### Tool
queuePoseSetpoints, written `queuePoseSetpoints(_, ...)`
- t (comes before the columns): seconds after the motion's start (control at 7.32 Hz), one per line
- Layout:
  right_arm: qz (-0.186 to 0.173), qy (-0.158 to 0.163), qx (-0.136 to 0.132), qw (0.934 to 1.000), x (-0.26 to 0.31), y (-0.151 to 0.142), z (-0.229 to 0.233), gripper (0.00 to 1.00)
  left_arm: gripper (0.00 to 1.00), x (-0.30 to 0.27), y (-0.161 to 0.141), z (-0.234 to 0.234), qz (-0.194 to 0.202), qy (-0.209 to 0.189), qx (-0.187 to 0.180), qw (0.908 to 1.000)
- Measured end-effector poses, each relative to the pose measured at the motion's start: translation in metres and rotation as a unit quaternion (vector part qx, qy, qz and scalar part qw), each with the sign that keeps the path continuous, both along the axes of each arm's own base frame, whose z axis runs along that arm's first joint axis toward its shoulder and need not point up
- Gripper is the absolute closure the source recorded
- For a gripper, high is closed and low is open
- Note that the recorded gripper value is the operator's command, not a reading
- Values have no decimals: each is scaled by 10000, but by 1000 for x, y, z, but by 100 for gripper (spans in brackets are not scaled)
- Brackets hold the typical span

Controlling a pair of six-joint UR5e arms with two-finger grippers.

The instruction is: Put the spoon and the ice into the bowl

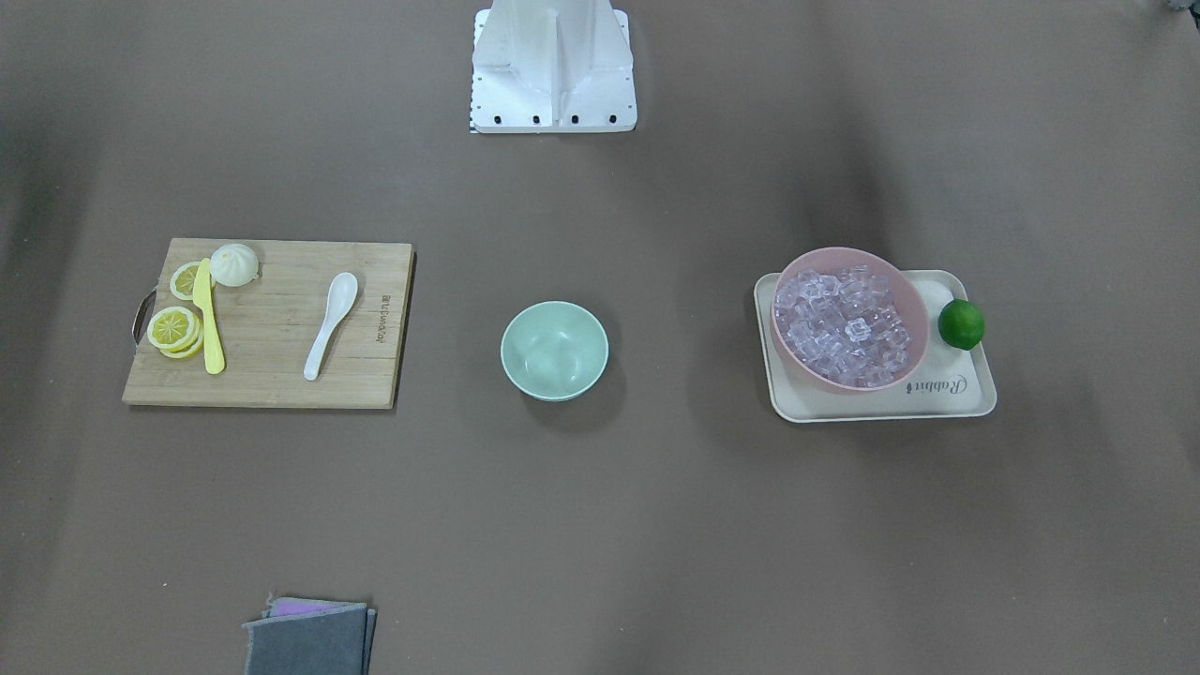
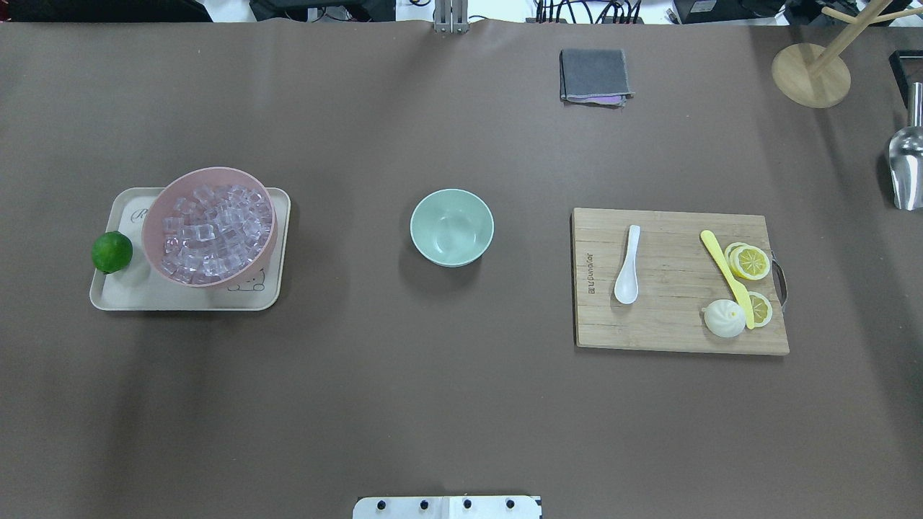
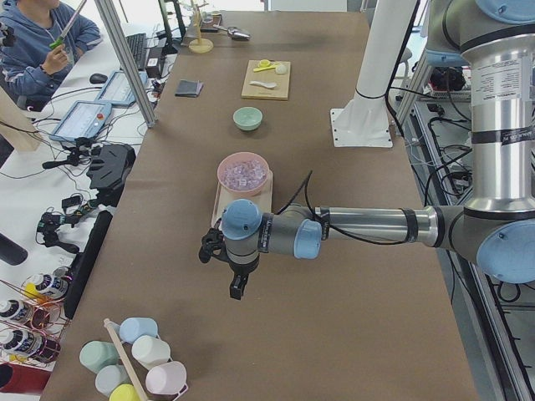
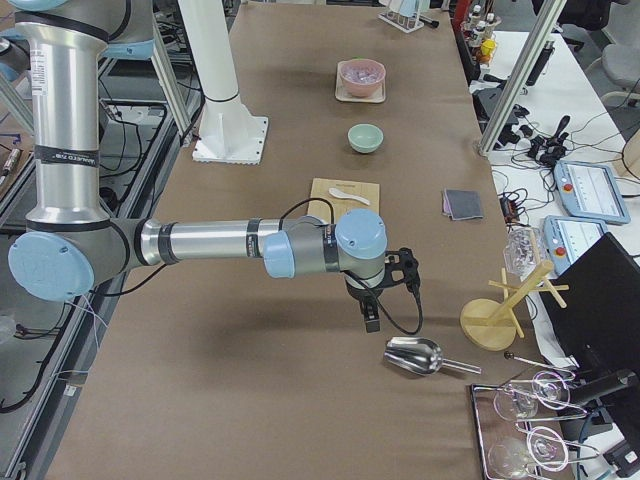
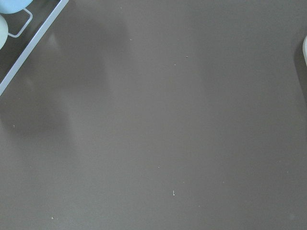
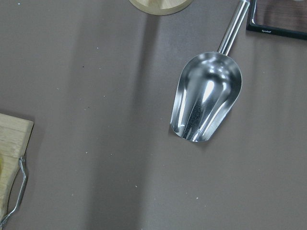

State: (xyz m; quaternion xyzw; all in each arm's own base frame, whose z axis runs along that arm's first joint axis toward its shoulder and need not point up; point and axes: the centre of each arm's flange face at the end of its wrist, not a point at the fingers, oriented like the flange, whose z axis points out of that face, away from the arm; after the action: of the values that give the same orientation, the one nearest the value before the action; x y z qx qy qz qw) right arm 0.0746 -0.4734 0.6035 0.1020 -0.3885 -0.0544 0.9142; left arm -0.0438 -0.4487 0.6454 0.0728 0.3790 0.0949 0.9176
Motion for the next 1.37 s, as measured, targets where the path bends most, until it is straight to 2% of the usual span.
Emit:
queuePoseSetpoints(0.55, -17, 159, -153, 9998, -1, 2, 8, 0, 1, 1, -2, -6, 0, -22, 170, 9999)
queuePoseSetpoints(0.96, -170, 374, -495, 9979, -11, -9, 8, 0, 1, 2, 1, -8, -374, 107, -219, 9990)
queuePoseSetpoints(1.09, -207, 408, -529, 9976, -12, -9, 9, 0, 1, 3, 0, -16, -558, 240, -380, 9974)
queuePoseSetpoints(1.37, -229, 435, -499, 9975, -13, -8, 7, 0, 2, 5, 2, -20, -687, 367, -529, 9956)
